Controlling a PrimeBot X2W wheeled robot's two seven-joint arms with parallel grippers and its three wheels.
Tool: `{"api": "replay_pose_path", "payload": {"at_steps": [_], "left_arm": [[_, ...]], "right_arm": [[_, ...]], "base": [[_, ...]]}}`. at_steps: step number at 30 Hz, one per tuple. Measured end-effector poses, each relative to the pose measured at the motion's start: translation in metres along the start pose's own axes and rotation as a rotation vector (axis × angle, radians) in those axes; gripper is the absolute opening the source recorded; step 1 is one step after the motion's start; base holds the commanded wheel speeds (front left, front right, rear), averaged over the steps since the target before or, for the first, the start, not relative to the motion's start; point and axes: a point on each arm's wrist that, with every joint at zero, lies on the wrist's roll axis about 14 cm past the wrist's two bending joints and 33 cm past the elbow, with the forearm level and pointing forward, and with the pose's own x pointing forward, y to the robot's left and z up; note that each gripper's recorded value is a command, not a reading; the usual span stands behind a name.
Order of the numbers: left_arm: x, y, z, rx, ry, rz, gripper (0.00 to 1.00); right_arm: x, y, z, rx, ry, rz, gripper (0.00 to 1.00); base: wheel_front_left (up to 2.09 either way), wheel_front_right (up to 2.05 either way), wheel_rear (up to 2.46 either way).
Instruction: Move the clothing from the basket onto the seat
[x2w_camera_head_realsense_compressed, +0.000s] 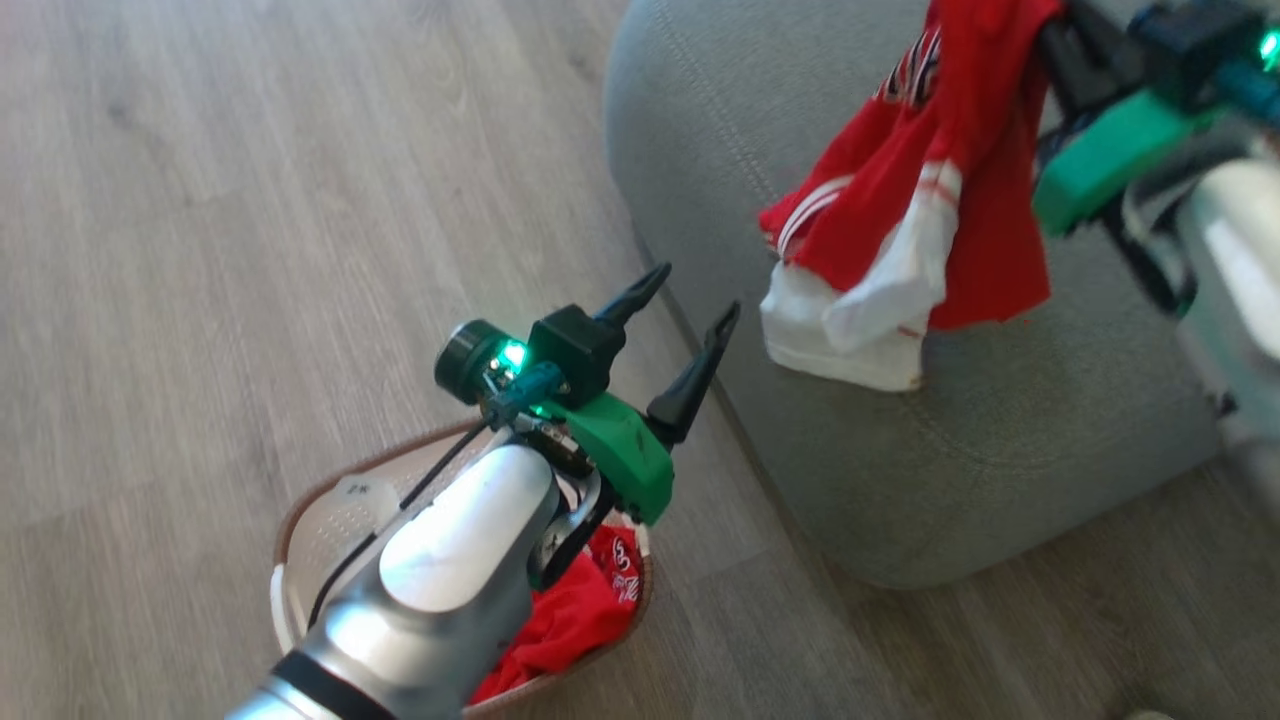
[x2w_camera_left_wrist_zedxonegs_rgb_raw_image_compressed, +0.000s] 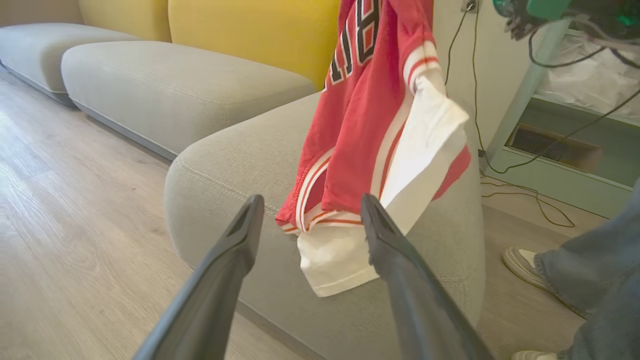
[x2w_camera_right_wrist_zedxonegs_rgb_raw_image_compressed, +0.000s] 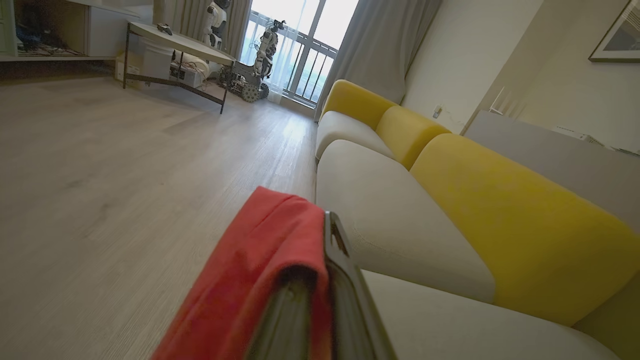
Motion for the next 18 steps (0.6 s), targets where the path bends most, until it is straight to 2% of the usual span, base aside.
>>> {"api": "replay_pose_path", "payload": {"at_steps": [4, 7, 11, 14, 18], "left_arm": [[-0.003, 0.016, 0.000, 0.006, -0.011, 0.033, 1.00], [-0.008, 0.029, -0.001, 0.010, -0.018, 0.060, 1.00], [-0.013, 0.048, -0.002, 0.022, -0.033, 0.094, 1.00], [-0.016, 0.065, -0.001, 0.029, -0.051, 0.122, 1.00], [-0.020, 0.081, -0.006, 0.032, -0.054, 0.148, 1.00]], "right_arm": [[0.036, -0.020, 0.024, -0.011, -0.039, -0.034, 0.00], [0.063, -0.050, 0.049, -0.008, -0.084, -0.099, 0.00], [0.090, -0.094, 0.069, -0.061, -0.111, -0.191, 0.00], [0.109, -0.115, 0.068, -0.093, -0.106, -0.243, 0.00], [0.128, -0.121, 0.054, -0.097, -0.086, -0.273, 0.00]], "base": [[0.00, 0.00, 0.00], [0.00, 0.00, 0.00], [0.00, 0.00, 0.00], [0.00, 0.00, 0.00], [0.00, 0.00, 0.00]]}}
